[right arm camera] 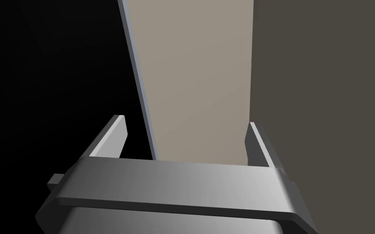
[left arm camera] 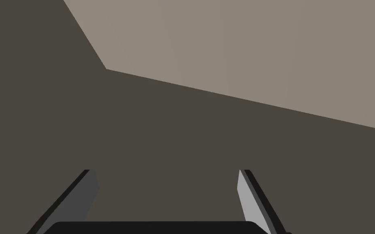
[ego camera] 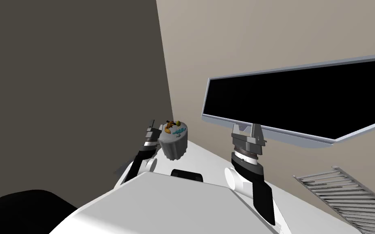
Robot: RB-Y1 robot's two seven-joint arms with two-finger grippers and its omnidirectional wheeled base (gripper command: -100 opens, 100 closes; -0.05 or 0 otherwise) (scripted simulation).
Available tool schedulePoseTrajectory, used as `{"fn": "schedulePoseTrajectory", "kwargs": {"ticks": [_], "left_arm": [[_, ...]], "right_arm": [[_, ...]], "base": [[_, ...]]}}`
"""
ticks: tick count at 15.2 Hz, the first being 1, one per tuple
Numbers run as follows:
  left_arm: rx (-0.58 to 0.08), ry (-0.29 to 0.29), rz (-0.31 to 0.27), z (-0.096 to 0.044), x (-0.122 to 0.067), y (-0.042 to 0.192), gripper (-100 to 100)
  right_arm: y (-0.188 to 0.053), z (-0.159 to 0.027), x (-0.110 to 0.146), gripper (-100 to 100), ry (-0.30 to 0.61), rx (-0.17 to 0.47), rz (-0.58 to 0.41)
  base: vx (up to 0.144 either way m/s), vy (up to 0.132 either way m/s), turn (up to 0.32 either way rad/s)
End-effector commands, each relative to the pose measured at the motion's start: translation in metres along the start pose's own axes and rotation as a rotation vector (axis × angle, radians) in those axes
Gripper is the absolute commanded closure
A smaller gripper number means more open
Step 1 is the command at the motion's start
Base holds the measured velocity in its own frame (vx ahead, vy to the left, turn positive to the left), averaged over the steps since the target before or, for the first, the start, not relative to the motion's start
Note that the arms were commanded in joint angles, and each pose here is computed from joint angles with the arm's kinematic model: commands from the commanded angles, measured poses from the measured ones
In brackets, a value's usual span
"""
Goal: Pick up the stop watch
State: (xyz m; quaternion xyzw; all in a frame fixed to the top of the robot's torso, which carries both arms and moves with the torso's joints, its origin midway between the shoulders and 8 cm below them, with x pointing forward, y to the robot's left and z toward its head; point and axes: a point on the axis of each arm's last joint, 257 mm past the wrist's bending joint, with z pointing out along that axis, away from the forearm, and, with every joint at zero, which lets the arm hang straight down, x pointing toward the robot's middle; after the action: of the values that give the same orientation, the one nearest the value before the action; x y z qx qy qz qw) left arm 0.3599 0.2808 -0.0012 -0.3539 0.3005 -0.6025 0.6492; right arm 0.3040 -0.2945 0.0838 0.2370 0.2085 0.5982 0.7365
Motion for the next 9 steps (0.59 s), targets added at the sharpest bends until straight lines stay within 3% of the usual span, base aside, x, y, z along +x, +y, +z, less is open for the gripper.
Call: {"fn": "schedulePoseTrajectory", "kwargs": {"ticks": [1,4,9], "left_arm": [[-0.01,0.023,0.01,0.001,0.0,0.003,-100],[-0.047,0.056,0.025,0.003,-0.005,0.014,-100],[-0.138,0.051,0.024,0.009,-0.028,0.041,-100]], "right_arm": [[0.0,0.0,0.0,0,0.0,0.0,0.0],[0.0,0.0,0.0,0,0.0,0.0,0.0],[0.0,0.0,0.0,0,0.0,0.0,0.0]], "base": [[0.0,-0.011,-0.011],[0.0,-0.057,-0.037],[0.015,-0.109,-0.051]]}}
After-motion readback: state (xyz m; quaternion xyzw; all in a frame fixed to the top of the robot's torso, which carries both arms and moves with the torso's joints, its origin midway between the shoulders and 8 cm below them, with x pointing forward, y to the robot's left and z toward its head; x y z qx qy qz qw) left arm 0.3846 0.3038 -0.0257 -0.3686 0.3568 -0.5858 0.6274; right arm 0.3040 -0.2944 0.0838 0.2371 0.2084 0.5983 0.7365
